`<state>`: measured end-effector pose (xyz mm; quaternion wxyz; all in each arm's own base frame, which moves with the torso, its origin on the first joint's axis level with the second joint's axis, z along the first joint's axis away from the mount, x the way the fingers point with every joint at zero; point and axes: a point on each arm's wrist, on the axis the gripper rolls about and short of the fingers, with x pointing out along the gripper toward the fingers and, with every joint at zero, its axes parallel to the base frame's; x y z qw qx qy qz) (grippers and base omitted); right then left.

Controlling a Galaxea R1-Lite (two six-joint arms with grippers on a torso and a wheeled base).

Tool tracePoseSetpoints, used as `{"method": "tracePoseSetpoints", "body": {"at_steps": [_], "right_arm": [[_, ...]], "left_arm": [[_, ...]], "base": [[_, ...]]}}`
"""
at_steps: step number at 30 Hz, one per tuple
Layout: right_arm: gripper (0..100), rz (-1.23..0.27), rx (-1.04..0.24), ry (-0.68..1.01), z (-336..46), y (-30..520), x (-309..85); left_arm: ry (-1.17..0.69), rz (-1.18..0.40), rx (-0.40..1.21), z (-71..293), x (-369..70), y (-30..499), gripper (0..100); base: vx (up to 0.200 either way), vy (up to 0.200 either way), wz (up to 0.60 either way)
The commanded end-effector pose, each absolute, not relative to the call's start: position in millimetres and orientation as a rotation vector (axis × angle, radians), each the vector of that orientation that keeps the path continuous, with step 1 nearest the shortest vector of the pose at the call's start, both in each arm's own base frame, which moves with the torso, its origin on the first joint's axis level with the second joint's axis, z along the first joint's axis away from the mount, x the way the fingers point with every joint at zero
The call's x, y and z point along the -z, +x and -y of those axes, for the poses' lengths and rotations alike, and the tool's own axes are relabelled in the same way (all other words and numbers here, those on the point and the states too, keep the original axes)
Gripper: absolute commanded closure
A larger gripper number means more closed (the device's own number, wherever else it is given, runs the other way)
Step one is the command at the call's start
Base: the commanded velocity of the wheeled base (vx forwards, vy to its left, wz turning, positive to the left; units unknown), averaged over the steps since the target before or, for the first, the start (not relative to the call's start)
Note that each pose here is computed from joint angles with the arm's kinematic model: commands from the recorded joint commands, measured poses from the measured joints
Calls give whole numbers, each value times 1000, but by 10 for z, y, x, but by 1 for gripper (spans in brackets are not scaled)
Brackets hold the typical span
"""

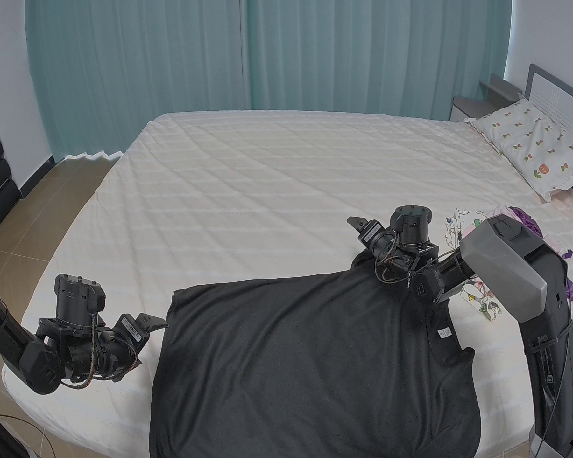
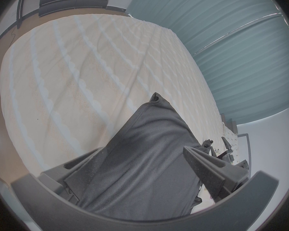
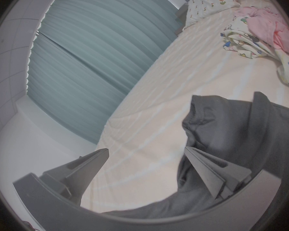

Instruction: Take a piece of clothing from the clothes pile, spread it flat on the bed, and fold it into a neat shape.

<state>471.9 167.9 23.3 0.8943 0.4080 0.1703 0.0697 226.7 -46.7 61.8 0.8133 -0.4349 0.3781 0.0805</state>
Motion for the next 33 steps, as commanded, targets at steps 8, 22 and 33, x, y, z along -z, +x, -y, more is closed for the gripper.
{"method": "tracePoseSetpoints", "body": {"at_steps": [8, 22, 33], "right_arm": [[0, -300, -157, 807, -1605, 4806, -136], [0, -318, -155, 554, -1498, 4803, -9], [0, -364, -179, 376, -1625, 4776, 289]], "left_arm": [[-928, -816, -179, 462, -594, 2258, 0], [-928, -815, -178, 459, -600, 2244, 0], [-929, -815, -181, 456, -597, 2246, 0]], "base": [[0, 0, 0], [0, 0, 0], [0, 0, 0]]}}
